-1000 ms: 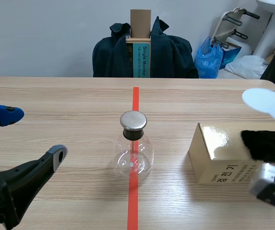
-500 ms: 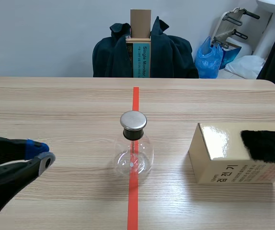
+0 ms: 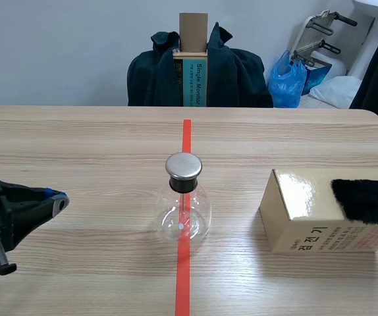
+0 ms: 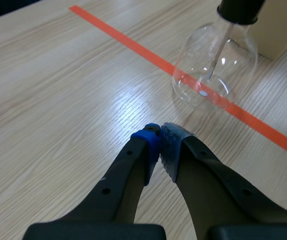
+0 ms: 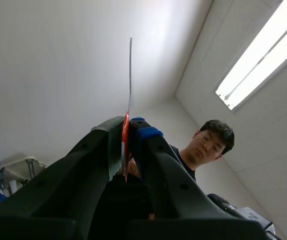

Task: Do the electroscope experiment.
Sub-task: 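Bring the plate to the electroscope and point at the metal foil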

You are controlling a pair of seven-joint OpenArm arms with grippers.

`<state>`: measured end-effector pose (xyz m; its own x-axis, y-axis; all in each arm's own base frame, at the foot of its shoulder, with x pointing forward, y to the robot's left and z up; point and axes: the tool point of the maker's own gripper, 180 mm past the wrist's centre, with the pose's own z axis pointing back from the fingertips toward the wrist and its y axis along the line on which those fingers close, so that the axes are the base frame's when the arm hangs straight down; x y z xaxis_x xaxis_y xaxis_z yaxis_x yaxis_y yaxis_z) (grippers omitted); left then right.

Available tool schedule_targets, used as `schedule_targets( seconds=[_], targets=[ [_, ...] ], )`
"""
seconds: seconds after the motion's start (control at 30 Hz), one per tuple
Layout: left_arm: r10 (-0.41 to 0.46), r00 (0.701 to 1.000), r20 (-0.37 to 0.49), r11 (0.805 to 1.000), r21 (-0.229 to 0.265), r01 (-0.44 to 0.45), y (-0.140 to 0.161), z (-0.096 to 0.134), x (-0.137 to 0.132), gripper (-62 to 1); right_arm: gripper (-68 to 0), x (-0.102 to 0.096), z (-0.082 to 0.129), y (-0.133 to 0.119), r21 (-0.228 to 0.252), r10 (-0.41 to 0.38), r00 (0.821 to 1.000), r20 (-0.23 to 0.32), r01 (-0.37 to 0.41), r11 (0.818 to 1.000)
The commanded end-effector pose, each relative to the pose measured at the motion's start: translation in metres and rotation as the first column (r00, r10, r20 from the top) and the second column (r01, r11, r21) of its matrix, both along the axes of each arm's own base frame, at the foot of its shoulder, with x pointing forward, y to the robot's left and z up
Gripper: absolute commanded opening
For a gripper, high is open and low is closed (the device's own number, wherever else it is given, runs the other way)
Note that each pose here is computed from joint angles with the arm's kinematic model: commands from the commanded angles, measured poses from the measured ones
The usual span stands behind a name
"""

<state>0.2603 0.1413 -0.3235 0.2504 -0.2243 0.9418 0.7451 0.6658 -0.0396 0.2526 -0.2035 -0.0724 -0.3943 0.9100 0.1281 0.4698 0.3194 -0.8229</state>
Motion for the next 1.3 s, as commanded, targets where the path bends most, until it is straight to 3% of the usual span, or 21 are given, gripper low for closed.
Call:
schedule_targets(
  seconds=[0.0,0.17,0.27,0.5,0.63,0.9,1.07,1.17,1.27],
  targets=[
    [-0.024,0.999,0.039,0.999,-0.046,0.026,-0.014,0.008,0.006,-59.0,-66.7,-0.001,0.009,0.006,-0.013,0.027,0.999,0.025,-0.027,1.000],
    [-0.072,0.997,0.017,0.995,-0.068,0.073,-0.036,-0.019,0.012,-59.0,-66.7,0.006,-0.009,0.018,-0.048,0.081,0.993,-0.084,-0.085,0.995],
    [-0.105,0.994,0.006,0.991,-0.083,0.105,-0.052,-0.032,0.011,-59.0,-66.7,0.009,-0.016,0.027,-0.070,0.108,0.987,-0.120,-0.116,0.991],
    [-0.148,0.989,-0.019,0.982,-0.120,0.145,-0.084,-0.051,0.005,-59.0,-66.7,0.018,-0.009,0.043,-0.041,0.113,0.992,-0.063,-0.116,0.992],
    [-0.126,0.992,-0.006,0.986,-0.109,0.124,-0.088,-0.054,0.009,-59.0,-66.7,0.022,-0.026,0.059,-0.057,0.111,0.987,-0.114,-0.118,0.991],
    [-0.101,0.995,0.024,0.989,-0.108,0.103,-0.087,-0.051,0.014,-59.0,-66.7,0.025,-0.074,0.093,-0.114,0.117,0.952,-0.281,-0.154,0.982],
    [-0.101,0.995,0.024,0.989,-0.108,0.103,-0.087,-0.051,0.014,-59.0,-66.7,0.024,-0.117,0.114,-0.201,0.137,0.914,-0.382,-0.227,0.953],
    [-0.101,0.995,0.024,0.989,-0.108,0.103,-0.087,-0.051,0.014,-59.0,-66.7,0.025,-0.143,0.122,-0.222,0.152,0.890,-0.430,-0.267,0.938],
    [-0.101,0.995,0.023,0.989,-0.108,0.103,-0.087,-0.051,0.014,-59.0,-66.7,0.029,-0.160,0.127,-0.225,0.156,0.882,-0.444,-0.278,0.934]
  ],
)
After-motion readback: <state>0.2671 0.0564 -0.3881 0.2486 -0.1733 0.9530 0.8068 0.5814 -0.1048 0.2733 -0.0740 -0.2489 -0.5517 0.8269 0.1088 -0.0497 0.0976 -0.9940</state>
